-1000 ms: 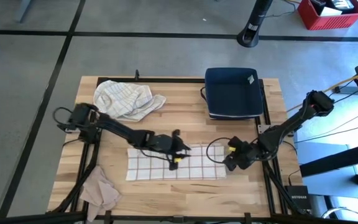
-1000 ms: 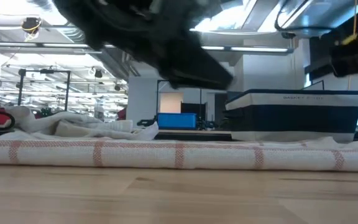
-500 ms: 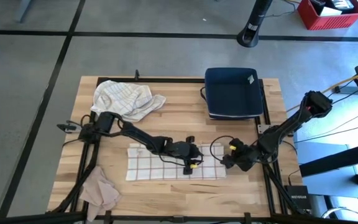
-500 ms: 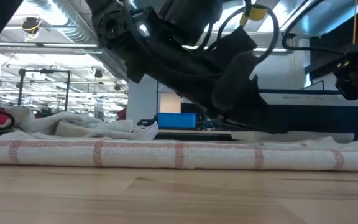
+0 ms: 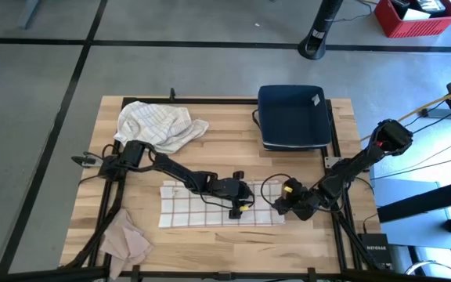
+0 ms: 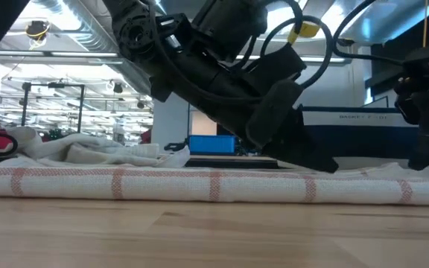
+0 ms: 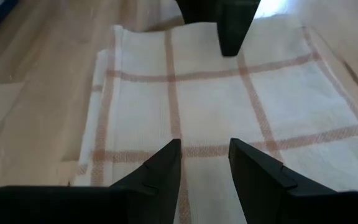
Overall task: Fold towel
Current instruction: Fold the white patterned towel
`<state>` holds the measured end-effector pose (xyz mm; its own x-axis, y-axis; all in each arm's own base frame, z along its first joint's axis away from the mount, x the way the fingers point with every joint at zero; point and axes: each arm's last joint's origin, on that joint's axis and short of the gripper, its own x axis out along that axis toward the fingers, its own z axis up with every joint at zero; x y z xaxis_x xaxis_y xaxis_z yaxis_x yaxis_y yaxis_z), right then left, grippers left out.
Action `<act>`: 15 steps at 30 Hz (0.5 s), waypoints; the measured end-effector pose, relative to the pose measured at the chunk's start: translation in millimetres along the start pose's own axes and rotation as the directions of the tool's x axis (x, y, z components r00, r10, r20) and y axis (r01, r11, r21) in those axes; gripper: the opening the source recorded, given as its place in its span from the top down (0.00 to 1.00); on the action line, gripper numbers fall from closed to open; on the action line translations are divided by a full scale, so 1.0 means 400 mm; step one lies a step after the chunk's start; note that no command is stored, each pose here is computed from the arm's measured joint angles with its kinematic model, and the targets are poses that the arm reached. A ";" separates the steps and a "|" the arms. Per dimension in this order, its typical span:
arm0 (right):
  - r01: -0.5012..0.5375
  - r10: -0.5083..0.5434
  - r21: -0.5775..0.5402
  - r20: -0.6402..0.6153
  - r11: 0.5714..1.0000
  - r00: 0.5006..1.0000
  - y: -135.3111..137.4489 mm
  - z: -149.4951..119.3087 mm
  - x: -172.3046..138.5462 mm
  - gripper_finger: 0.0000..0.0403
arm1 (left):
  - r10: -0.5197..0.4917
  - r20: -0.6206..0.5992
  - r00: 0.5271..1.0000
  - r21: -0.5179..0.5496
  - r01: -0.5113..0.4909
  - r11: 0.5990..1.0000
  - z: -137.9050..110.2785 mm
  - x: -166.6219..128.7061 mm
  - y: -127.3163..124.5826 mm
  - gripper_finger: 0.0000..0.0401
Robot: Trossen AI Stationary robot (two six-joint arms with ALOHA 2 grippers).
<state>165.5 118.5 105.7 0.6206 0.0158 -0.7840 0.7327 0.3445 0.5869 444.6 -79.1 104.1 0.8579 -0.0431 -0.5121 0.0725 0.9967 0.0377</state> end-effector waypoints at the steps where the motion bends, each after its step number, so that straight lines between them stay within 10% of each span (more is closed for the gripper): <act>1: -0.003 0.003 0.001 0.004 1.000 1.000 0.001 0.000 0.000 0.55 | -0.003 0.003 1.000 0.000 0.003 1.000 0.001 0.000 0.000 0.68; 15: -0.005 0.006 -0.012 0.071 1.000 0.997 -0.004 0.005 0.002 0.93 | -0.002 -0.015 1.000 -0.002 0.002 1.000 -0.044 0.032 -0.002 0.68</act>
<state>165.5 116.0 104.6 0.6432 -0.0490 -0.7642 0.7262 0.3555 0.5884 446.7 -79.0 82.4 0.8500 -0.0445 -0.5249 0.0737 0.9967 0.0348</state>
